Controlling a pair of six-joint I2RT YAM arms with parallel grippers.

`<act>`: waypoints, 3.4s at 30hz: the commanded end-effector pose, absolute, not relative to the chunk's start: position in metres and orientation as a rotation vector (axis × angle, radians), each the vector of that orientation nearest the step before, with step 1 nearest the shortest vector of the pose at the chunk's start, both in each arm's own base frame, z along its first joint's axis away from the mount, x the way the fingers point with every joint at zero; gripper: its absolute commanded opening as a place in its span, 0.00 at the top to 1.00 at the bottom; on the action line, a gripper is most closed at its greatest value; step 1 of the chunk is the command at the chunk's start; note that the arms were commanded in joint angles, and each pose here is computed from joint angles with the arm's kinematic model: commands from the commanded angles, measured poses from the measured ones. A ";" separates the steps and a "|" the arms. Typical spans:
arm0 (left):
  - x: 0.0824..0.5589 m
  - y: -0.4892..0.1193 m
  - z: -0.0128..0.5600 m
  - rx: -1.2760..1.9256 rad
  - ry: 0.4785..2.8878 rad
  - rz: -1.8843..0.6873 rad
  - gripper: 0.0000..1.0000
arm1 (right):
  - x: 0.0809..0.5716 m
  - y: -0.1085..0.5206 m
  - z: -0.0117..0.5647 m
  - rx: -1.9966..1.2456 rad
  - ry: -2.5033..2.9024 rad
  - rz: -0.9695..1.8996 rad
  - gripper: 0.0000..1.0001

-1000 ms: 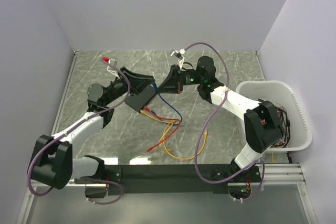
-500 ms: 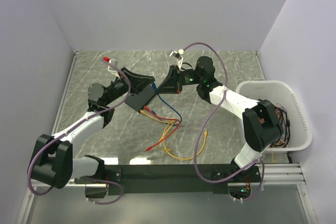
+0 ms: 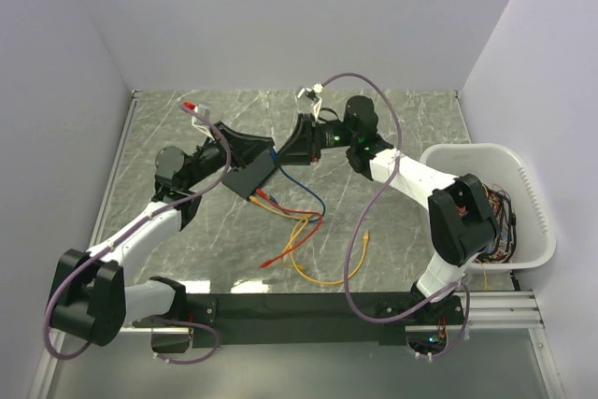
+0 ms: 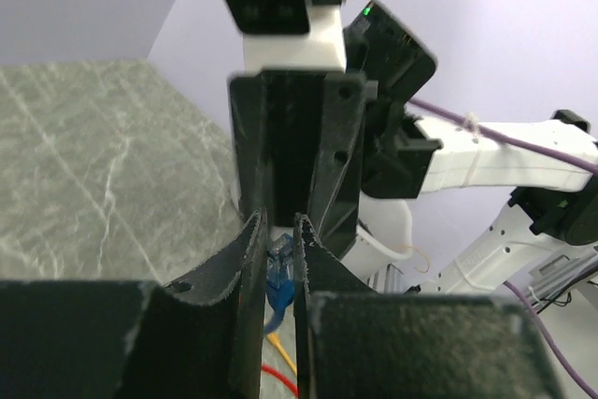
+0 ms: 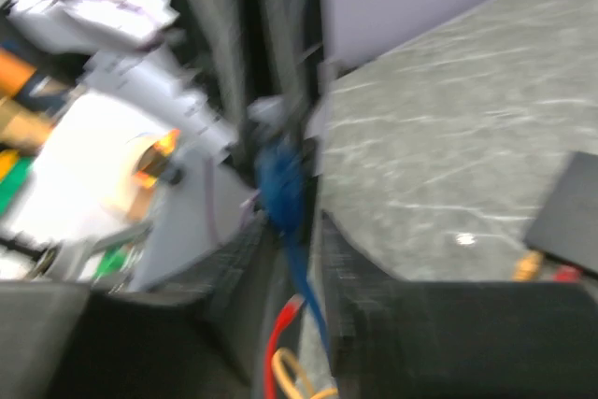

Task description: Insert the plug into the switch port

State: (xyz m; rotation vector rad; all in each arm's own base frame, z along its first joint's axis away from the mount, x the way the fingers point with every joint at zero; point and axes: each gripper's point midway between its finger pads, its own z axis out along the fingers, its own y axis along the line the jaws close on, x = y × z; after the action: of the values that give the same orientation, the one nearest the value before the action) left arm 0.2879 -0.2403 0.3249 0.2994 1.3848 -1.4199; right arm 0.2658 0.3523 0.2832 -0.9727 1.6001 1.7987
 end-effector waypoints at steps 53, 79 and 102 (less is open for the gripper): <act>0.350 -0.212 0.307 -0.305 1.821 -1.189 0.99 | 0.343 0.380 0.281 -0.753 1.888 0.413 0.76; 0.378 -0.152 0.283 -0.358 1.723 -1.059 0.28 | 0.322 0.348 0.201 -0.656 2.085 0.558 1.00; 0.456 -0.140 0.169 -0.202 1.769 -1.095 0.35 | 0.347 0.372 0.069 -0.723 2.472 0.724 1.00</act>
State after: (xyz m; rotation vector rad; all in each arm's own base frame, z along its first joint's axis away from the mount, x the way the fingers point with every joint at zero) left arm 0.4393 -0.1329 0.1439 -0.3501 1.8658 -1.0619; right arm 0.3423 0.3658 0.0600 -0.7193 2.4638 0.6961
